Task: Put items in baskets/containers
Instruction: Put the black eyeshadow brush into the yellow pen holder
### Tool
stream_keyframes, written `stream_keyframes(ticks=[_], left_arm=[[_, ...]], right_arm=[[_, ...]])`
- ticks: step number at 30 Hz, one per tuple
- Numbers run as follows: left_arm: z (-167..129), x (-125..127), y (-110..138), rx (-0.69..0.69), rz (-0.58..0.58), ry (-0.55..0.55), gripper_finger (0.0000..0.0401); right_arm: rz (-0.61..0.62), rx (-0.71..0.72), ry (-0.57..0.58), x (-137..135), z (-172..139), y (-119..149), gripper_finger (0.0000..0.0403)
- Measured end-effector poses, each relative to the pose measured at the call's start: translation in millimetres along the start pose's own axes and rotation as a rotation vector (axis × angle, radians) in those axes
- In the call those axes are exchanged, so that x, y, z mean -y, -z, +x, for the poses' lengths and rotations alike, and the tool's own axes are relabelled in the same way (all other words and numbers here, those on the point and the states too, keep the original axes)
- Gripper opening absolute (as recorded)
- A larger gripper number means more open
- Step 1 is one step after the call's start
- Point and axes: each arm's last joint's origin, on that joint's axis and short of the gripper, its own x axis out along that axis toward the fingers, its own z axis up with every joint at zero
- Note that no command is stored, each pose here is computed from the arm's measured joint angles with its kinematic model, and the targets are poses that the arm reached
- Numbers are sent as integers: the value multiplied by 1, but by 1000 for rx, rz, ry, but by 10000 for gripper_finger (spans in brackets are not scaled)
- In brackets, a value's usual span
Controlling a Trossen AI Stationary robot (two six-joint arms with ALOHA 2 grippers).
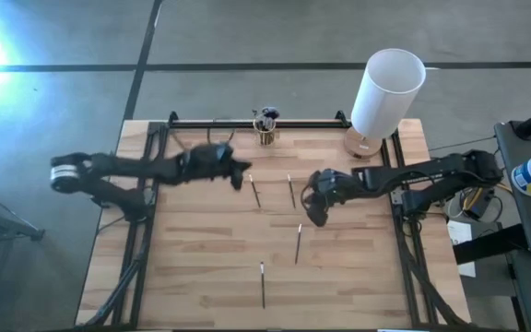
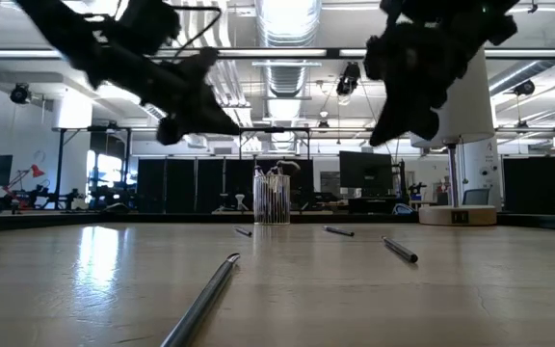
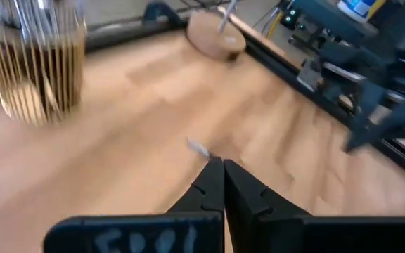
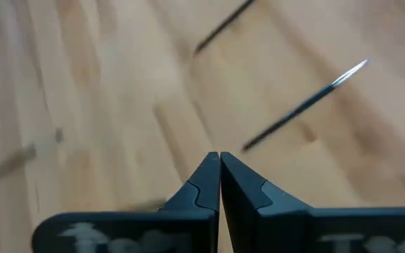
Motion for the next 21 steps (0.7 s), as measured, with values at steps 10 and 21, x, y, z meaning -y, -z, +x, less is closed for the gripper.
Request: stream_keyframes(ticks=[10, 21], left_arm=[[-41, 24, 70, 10, -101, -88, 0], [-45, 24, 83, -57, -98, -49, 0]], right_arm=[[-387, -257, -203, 9, 46, 15, 38], [-782, -453, -229, -4, 91, -3, 136]])
